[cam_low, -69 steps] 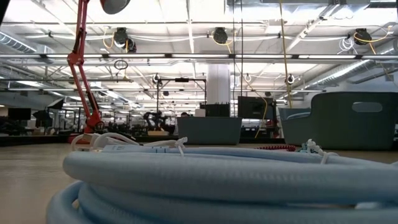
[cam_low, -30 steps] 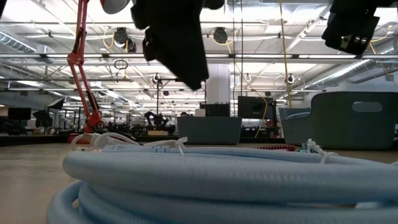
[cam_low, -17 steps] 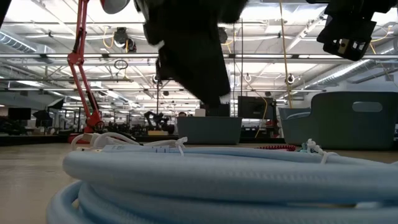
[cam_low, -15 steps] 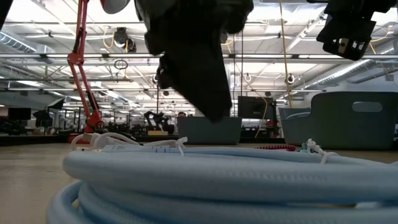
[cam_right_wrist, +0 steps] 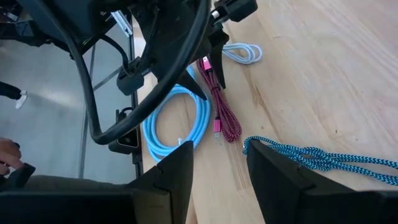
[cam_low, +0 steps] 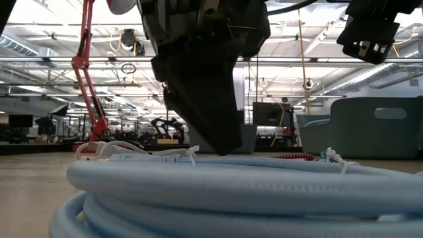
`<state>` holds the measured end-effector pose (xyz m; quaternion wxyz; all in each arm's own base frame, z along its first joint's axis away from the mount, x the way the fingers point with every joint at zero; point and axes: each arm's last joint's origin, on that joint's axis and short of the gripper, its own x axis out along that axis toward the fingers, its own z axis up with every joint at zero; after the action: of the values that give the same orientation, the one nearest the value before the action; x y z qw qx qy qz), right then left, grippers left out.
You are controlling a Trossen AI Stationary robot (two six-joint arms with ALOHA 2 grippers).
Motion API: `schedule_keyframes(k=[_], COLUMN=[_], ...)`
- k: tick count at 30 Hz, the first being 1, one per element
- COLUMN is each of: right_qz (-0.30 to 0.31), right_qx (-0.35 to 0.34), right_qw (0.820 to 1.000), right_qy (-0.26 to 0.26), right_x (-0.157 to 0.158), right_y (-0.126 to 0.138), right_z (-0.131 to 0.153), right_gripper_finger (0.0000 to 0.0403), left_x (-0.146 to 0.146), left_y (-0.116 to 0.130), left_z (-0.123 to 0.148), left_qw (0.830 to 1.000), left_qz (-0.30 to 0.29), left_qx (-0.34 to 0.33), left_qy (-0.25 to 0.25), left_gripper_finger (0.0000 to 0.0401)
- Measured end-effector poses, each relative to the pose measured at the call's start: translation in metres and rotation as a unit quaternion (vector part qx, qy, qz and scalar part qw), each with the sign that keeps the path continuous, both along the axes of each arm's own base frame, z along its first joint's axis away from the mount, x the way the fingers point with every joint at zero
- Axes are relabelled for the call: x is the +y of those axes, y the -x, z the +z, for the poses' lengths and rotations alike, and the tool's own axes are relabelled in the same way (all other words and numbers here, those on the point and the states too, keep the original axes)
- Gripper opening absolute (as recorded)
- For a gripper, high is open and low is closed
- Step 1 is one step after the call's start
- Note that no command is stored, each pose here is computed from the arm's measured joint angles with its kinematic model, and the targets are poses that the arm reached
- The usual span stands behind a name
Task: Pick & Place USB Port
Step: Put the red charger cable into the left blue bin
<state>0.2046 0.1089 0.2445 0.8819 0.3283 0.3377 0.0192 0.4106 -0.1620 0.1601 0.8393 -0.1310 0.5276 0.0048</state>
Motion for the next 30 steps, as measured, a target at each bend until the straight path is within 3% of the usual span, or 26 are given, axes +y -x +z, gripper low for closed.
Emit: schedule_keyframes(k=[15,21,30], right_qz=[0.002,0.003,0.003], right_qx=[-0.001,-0.003,-0.012], right_qw=[1.0,1.0,1.0], right_qy=[0.002,0.002,-0.002], right_x=[0.0,0.0,-0.001], right_y=[0.0,0.0,0.002], right_z=[0.0,0.0,0.004], right_gripper_finger=[0.0139,0.0139,0.0139], left_x=[0.0,-0.003,-0.003], left_y=[0.0,-0.002,-0.002], left_z=[0.0,-0.018,-0.023], left_qw=[1.0,0.999,0.999], left_qz=[0.002,-0.004,0.005], left_qx=[0.001,0.027,0.039], left_qy=[0.001,0.021,0.02], left_gripper_finger=[0.0143,0.0143,0.0131])
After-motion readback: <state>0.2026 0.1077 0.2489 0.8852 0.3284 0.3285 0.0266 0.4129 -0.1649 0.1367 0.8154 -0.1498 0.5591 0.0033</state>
